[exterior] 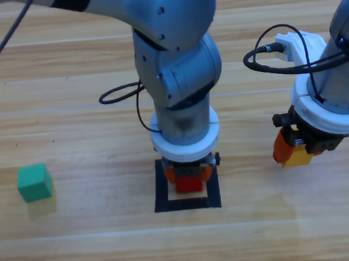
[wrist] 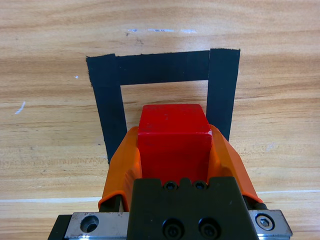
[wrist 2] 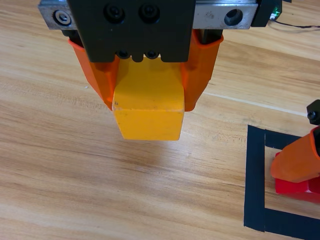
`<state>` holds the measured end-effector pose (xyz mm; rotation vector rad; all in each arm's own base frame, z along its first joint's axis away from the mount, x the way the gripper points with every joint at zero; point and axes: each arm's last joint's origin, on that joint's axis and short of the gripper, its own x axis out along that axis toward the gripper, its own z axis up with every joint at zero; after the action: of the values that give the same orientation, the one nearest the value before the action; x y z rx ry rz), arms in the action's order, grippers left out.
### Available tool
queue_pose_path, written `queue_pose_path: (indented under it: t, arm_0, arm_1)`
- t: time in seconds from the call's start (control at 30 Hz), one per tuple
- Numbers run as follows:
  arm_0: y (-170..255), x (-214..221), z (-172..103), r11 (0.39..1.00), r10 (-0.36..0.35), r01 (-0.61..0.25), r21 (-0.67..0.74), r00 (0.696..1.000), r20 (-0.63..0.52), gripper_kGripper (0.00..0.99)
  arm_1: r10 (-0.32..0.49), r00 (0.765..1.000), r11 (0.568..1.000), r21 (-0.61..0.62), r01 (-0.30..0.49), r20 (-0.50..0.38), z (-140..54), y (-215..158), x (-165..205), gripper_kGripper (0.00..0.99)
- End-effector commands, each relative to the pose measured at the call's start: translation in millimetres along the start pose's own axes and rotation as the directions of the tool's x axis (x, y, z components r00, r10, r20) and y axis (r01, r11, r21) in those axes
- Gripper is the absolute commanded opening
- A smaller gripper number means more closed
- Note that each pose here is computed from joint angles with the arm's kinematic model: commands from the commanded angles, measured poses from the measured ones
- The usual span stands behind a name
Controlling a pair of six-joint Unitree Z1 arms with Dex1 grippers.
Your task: Stack the blocks in the rectangular block: red at the bottom, yellow in the middle, green on top
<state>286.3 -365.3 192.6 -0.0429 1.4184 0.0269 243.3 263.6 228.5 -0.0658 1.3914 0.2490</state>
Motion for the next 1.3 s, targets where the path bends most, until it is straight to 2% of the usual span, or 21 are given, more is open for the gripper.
queue_pose_path:
  t: [0.03, 0.33, 0.43, 0.47, 0.53, 0.63, 0.7, 1.0, 1.3]
  arm_0:
    - [-13.7, 28.6, -12.2, 0.999, 0.03, -0.029, 0.042, 0.999, -0.034, 0.017]
    - [-12.1, 32.3, -12.6, 0.999, 0.04, -0.039, 0.037, 0.999, -0.035, 0.021]
    - [-10.6, 36.4, -14.2, 0.998, 0.046, -0.044, 0.038, 0.998, -0.039, 0.081]
    - [-10.0, 38.3, -14.9, 0.998, 0.046, -0.044, 0.04, 0.998, -0.039, 0.14]
    - [-9.4, 41.4, -15.7, 0.999, 0.042, -0.04, 0.036, 0.998, -0.036, 0.321]
    - [-9.3, 41.2, -15.9, 0.999, 0.036, -0.035, 0.023, 0.999, -0.034, 0.781]
    - [-7.0, 38.4, -16.8, 0.999, 0.037, -0.037, 0.012, 0.999, -0.032, 0.891]
    - [-2.5, 28.8, -18.2, 0.999, 0.032, -0.031, 0.011, 0.999, -0.024, 0.894]
    - [2.3, 20.6, -19.2, 1.0, 0.027, -0.027, 0.016, 0.999, -0.017, 0.894]
  arm_1:
    - [-0.026, 1.0, 1.0, -0.012, 0.026, -0.01, 0.1, -0.3, 5.4, 0.0]
    - [-0.027, 1.0, 1.0, -0.01, 0.027, -0.011, 0.1, -0.9, 5.7, 0.0]
    - [-0.025, 1.0, 1.0, -0.01, 0.025, -0.011, 0.0, -0.9, 5.1, 0.0]
    - [-0.026, 1.0, 1.0, -0.012, 0.026, -0.01, -0.3, -0.5, 5.1, 0.0]
    - [-0.025, 1.0, 1.0, -0.01, 0.025, -0.011, 0.0, -0.9, 5.1, 0.0]
    - [-0.023, 1.0, 1.0, -0.012, 0.023, -0.012, -0.4, -0.4, 5.1, 0.0]
    - [-0.024, 1.0, 1.0, -0.012, 0.024, -0.013, -0.3, -0.4, 5.7, 0.0]
    - [-0.016, 1.0, 1.0, -0.01, 0.016, -0.017, 0.1, 0.5, 5.7, 0.0]
    - [0.005, 1.0, 1.0, -0.002, -0.005, 0.016, -1.7, 5.8, -9.5, 0.0]
